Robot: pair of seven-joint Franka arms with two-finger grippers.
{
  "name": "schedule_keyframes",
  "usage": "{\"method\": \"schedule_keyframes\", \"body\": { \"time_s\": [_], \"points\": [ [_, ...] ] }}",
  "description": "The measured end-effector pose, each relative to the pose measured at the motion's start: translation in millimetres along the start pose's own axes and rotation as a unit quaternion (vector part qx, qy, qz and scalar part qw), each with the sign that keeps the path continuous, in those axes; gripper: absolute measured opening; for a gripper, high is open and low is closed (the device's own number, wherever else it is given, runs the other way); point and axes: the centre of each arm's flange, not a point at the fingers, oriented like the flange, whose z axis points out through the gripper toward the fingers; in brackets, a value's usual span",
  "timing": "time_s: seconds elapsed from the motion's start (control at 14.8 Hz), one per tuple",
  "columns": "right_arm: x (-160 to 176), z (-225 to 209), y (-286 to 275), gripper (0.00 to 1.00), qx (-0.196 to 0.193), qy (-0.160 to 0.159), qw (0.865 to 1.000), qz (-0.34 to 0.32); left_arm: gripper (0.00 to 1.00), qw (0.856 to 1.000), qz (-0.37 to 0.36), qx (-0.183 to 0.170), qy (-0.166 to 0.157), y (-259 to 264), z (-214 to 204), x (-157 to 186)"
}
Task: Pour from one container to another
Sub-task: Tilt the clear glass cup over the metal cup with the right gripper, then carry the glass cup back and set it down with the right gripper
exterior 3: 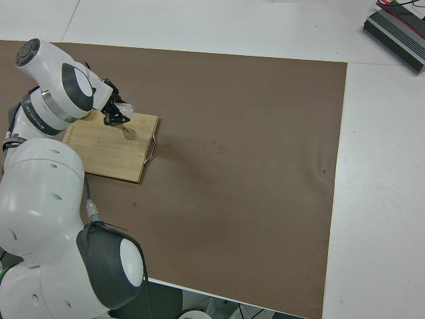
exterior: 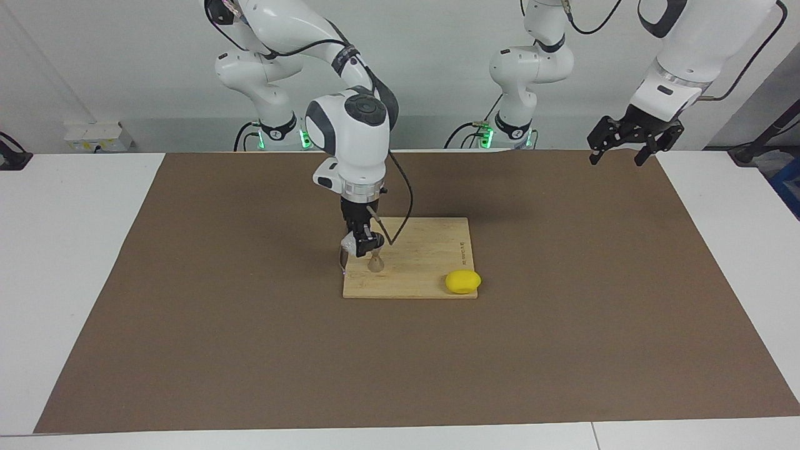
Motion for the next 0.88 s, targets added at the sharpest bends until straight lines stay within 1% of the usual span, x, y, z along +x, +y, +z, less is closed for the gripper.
{"method": "schedule_keyframes", "body": {
  "time_s": [0.2, 0.4, 0.47, 0.61, 0.74, 0.88],
  "points": [
    [18.9, 3.1, -1.7, 0.51, -0.010, -0.036, 0.999, 0.037, 1.00, 1.000, 0.000, 0.000, -0.001, -0.1, 1.3, -0.1],
    [45.0, 9.0, -2.9, 0.51, -0.022, -0.085, 0.994, 0.064, 1.00, 1.000, 0.000, 0.000, -0.002, 0.3, 2.1, -0.1],
    [57.9, 13.4, -2.6, 0.51, -0.027, -0.107, 0.991, 0.073, 1.00, 1.000, 0.000, 0.000, -0.002, 0.3, 2.2, -0.1],
    [91.5, 28.0, 2.1, 0.51, -0.037, -0.160, 0.982, 0.088, 1.00, 1.000, 0.000, 0.000, -0.002, 0.3, 2.3, -0.1],
    [132.3, 51.8, 14.7, 0.51, -0.045, -0.217, 0.970, 0.104, 1.00, 1.000, 0.000, 0.000, -0.002, 0.3, 2.3, -0.1],
    [176.2, 77.9, 34.4, 0.51, -0.042, -0.269, 0.956, 0.114, 1.00, 1.000, 0.000, 0.000, -0.002, 0.3, 2.4, -0.1]
  ]
}}
